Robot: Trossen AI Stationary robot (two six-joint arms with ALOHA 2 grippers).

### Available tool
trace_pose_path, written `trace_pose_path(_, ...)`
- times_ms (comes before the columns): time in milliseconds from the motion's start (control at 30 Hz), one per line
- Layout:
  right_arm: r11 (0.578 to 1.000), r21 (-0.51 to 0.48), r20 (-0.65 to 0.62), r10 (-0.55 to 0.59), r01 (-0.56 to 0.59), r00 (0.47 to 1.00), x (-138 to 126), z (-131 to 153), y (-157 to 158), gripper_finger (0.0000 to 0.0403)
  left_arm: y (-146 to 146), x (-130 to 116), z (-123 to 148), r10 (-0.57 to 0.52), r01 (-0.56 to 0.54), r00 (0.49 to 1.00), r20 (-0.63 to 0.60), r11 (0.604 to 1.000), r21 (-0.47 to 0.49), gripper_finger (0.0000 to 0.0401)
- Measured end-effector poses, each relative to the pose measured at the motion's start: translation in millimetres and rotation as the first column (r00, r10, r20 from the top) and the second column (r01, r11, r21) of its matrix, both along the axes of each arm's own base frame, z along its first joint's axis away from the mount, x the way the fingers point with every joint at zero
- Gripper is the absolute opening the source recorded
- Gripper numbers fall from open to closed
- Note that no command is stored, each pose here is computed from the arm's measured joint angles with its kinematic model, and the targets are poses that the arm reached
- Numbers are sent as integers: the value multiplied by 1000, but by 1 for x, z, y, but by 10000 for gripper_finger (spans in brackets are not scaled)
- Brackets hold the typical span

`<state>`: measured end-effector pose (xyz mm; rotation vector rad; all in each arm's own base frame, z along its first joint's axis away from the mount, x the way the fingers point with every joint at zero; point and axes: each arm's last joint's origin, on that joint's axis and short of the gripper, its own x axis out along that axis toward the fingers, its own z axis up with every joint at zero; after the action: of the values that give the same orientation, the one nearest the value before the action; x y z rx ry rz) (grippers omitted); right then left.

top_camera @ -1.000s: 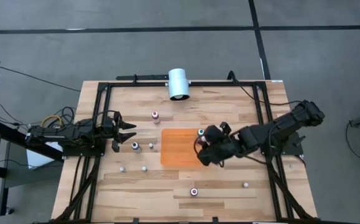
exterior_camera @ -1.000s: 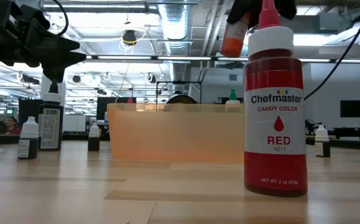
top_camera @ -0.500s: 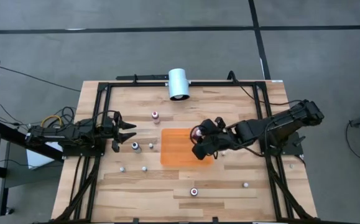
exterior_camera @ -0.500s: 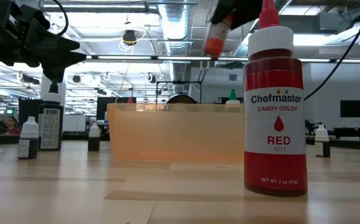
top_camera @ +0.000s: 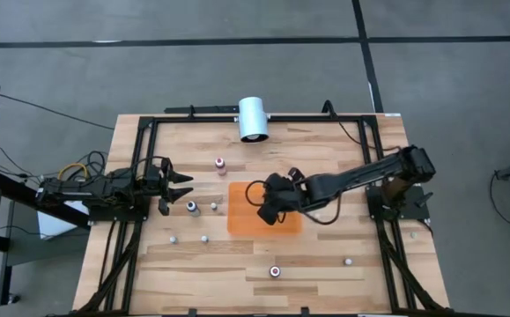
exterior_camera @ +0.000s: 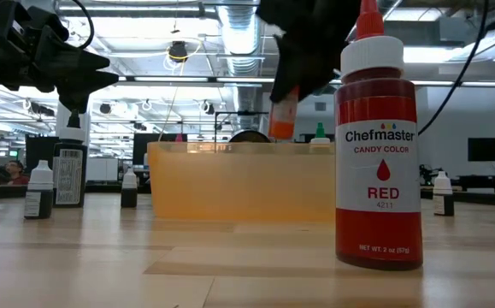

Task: Pick & Place food coloring
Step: Put the large orange food coloring into the orange bin

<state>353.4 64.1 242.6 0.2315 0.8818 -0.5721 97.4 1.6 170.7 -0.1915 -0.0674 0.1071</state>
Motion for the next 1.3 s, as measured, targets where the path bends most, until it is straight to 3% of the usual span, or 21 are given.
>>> trace_pose_path(367, 999, -33, -125, -26, 22, 992, 15, -42, -9, 155, 0, 0, 0, 0, 0, 1000, 0, 1000, 0, 169)
trace_pose_path(667, 996, -80, -129, -50, 40, 990, 17, -43, -17, 148, 0, 0, 0, 1, -1, 1000, -1, 1000, 16, 169)
trace_pose_path(1100, 998, -43, -191, -43, 36, 981, 25, -71, -18, 149, 0, 0, 0, 2, -2, 1000, -4, 1000, 26, 169)
trace_pose_path(1300, 998, -49, -186, -49, 41, 981, 26, -70, -19, 152, 0, 0, 0, 2, -2, 1000, -8, 1000, 27, 169)
